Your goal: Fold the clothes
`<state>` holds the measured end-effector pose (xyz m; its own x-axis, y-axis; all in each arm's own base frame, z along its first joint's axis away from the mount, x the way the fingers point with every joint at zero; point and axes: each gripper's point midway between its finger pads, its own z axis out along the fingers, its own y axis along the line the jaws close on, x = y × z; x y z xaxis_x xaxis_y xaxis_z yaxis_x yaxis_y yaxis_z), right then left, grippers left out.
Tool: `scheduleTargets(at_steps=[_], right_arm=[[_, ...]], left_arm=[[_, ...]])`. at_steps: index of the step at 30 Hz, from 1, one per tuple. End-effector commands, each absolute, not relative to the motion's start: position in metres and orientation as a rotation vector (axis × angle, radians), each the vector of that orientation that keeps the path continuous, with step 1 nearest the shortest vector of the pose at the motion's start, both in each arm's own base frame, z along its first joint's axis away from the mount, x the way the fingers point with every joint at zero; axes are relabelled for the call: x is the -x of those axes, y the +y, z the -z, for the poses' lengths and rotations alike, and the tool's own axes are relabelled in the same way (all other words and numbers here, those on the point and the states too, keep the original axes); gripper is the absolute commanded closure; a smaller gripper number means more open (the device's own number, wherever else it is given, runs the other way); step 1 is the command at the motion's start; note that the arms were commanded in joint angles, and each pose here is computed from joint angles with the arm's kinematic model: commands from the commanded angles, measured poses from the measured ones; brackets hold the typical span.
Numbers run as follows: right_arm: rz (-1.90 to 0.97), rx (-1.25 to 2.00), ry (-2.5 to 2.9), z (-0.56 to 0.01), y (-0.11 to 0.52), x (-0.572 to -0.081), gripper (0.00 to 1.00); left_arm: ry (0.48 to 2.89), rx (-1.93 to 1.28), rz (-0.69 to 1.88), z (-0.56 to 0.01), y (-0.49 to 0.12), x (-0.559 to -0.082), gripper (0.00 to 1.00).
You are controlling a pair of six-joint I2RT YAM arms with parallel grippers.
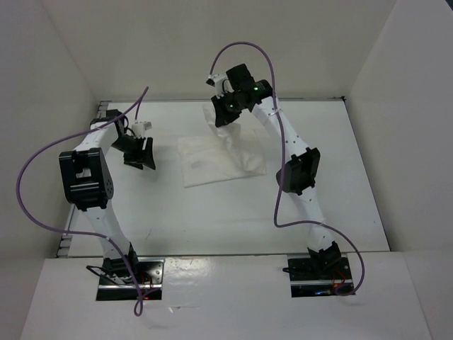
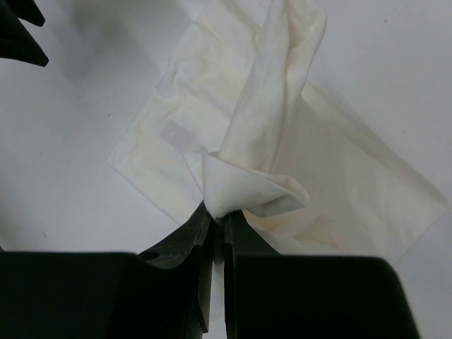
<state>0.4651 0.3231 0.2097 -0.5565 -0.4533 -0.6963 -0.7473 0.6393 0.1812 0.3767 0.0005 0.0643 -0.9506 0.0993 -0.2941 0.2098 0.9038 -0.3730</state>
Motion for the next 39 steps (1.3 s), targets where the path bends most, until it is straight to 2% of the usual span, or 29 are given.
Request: scheduleTargets(at_steps=[1, 5, 20, 24, 25, 26, 30, 32, 34, 36, 37, 39], right_arm=[[-0.679, 0.961, 2.205, -0.208, 0.346, -0.463, 1.0], [-0.699, 0.968, 2.229, -0.183, 0.357, -0.468, 1.0], [-0.82, 1.106, 2.187, -0.163, 0.413, -0.433, 1.0], [-0.837, 1.131, 2.179, -0.156, 0.429, -0.425, 0.9], [-0.854, 1.134, 2.161, -0.161, 0.431, -0.423, 0.78], [-0.869, 1.139, 2.154, -0.161, 0.433, -0.423, 0.74], [-0.945, 1.183, 2.093, -0.167, 0.446, -0.414, 0.72], [-0.994, 1.188, 2.067, -0.17, 0.452, -0.412, 0.66], [-1.079, 1.225, 2.004, -0.184, 0.462, -0.4, 0.52], [-1.139, 1.274, 1.956, -0.19, 0.464, -0.39, 0.44], [-1.187, 1.305, 1.924, -0.201, 0.464, -0.38, 0.36], [-1.179, 1.356, 1.894, -0.204, 0.459, -0.375, 0.34]], left_arm=[[2.773, -0.234, 0.572, -0.081, 0.001, -0.373, 0.32], [2.793, -0.215, 0.567, -0.079, 0.005, -0.366, 0.32], [2.815, -0.211, 0.535, -0.079, 0.008, -0.359, 0.32], [2.831, -0.206, 0.545, -0.077, 0.007, -0.354, 0.32], [2.832, -0.206, 0.545, -0.077, 0.007, -0.354, 0.32], [2.832, -0.206, 0.545, -0.077, 0.007, -0.354, 0.32], [2.823, -0.208, 0.54, -0.08, 0.007, -0.355, 0.32], [2.834, -0.193, 0.547, -0.078, 0.006, -0.352, 0.32], [2.826, -0.195, 0.542, -0.08, 0.006, -0.352, 0.32], [2.826, -0.195, 0.542, -0.081, 0.006, -0.352, 0.32], [2.826, -0.195, 0.542, -0.081, 0.006, -0.35, 0.32], [2.822, -0.197, 0.525, -0.084, 0.008, -0.35, 0.32]])
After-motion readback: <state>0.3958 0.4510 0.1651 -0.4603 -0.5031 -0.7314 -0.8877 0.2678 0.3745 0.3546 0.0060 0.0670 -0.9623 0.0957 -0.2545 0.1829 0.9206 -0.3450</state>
